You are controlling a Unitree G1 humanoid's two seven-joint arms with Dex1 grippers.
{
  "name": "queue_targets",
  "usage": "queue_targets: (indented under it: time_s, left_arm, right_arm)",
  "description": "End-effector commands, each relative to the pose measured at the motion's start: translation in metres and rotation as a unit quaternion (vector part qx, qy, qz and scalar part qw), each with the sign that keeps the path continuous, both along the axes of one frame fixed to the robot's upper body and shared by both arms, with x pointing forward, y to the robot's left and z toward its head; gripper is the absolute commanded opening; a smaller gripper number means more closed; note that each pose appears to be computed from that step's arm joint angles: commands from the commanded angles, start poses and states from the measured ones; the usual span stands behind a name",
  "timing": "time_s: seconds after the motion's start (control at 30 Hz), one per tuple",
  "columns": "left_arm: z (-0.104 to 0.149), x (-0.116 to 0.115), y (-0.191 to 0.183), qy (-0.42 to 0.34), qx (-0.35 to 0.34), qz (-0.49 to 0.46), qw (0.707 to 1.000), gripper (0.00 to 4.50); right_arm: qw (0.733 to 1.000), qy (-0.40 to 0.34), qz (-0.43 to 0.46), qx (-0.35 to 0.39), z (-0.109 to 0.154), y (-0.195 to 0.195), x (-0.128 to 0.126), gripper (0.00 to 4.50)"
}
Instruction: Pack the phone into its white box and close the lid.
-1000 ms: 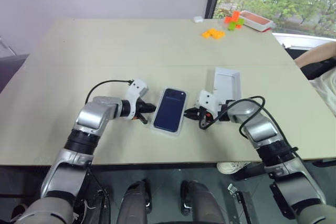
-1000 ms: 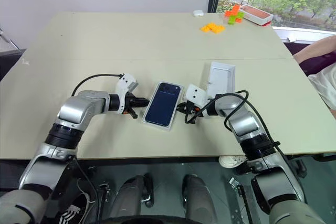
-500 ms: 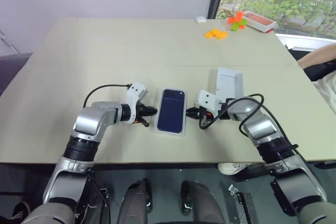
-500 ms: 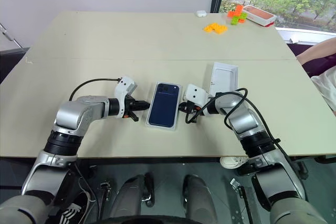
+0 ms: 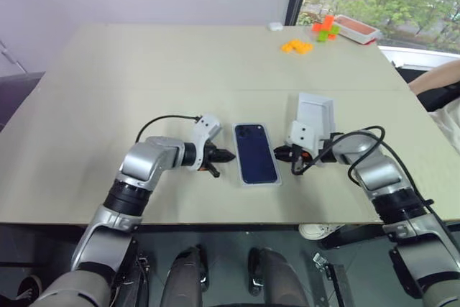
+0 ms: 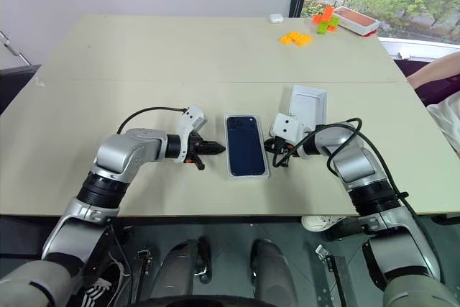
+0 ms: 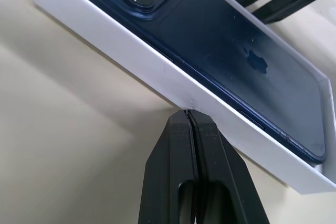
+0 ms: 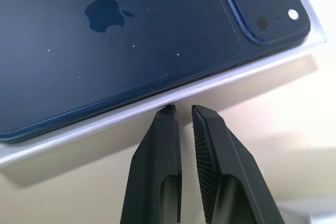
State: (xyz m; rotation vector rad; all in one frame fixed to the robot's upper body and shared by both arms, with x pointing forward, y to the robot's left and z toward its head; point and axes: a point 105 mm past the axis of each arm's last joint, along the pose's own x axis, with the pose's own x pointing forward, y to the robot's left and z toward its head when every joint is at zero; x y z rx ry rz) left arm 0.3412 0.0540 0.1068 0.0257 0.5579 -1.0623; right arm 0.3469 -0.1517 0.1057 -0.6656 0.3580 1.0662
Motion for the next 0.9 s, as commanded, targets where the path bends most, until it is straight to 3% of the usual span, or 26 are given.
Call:
queue_targets:
  time_s: [0.03,0.6,0.9]
  left_arm:
    - [0.012,0.000,-0.014,-0.026,-0.012,-0.026,0.999,0.07]
    - [0.010,0.001,-0.014,-0.031,-0.010,-0.023,0.999,0.07]
    - [0.024,0.000,0.003,-0.067,-0.016,-0.014,0.998,0.07]
  right_arm:
    - [1.000,-0.011,0.014,0.013,0.013,0.001,-0.006,0.51]
    - [1.000,-0.020,0.002,-0.002,0.013,-0.008,-0.005,0.51]
    - [1.000,-0.030,-0.002,-0.009,0.031,-0.021,-0.003,0.51]
